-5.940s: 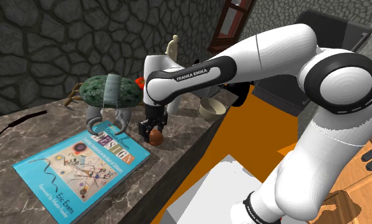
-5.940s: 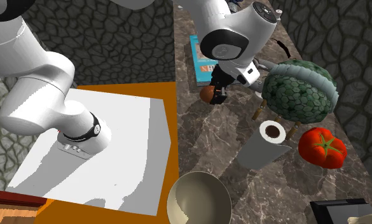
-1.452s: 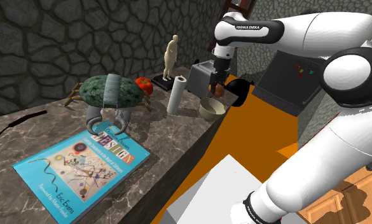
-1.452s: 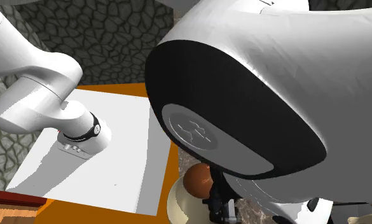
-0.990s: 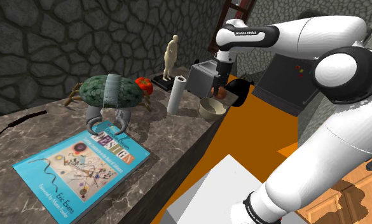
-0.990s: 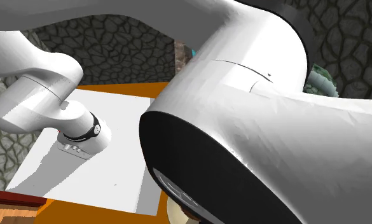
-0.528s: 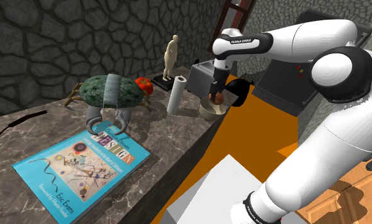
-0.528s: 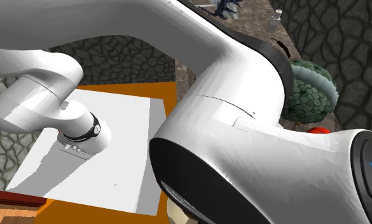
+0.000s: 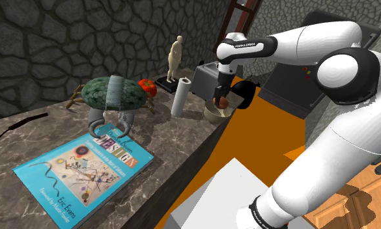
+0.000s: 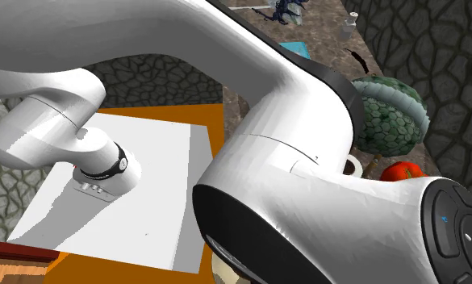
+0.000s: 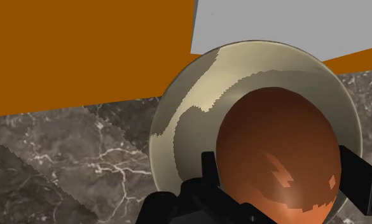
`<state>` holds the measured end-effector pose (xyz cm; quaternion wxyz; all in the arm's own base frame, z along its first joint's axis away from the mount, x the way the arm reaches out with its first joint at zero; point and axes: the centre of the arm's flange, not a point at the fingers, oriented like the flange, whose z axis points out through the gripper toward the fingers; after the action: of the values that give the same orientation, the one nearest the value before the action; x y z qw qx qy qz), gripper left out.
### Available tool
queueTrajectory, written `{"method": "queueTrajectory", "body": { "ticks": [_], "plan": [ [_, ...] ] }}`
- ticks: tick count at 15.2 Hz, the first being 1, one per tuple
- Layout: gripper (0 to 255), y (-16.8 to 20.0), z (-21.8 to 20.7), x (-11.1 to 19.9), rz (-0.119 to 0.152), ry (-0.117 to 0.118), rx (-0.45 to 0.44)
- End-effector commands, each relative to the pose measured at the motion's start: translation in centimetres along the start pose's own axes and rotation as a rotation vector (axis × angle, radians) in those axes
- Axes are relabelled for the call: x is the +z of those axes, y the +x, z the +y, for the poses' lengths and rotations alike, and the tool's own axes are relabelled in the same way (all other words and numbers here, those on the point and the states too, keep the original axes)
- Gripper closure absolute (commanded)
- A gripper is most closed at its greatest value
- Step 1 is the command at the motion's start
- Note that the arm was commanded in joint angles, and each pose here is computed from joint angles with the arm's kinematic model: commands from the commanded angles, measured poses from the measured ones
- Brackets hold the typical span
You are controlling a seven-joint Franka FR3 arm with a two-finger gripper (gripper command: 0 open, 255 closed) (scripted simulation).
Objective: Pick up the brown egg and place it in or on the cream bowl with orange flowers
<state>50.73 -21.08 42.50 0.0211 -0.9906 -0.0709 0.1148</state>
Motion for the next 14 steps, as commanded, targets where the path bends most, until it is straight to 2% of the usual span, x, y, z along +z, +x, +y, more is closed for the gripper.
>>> {"method": "queueTrajectory", "body": {
  "ticks": [1, 2, 7, 11, 14],
  "plan": [
    [255, 0.0, 0.0, 0.0, 0.0, 0.0, 0.0],
    [0, 0.0, 0.0, 0.0, 0.0, 0.0, 0.0],
    [0, 0.0, 0.0, 0.0, 0.0, 0.0, 0.0],
    [0, 0.0, 0.0, -5.0, 0.0, 0.0, 0.0],
    [0, 0.0, 0.0, -5.0, 0.0, 0.0, 0.0]
  ]
}}
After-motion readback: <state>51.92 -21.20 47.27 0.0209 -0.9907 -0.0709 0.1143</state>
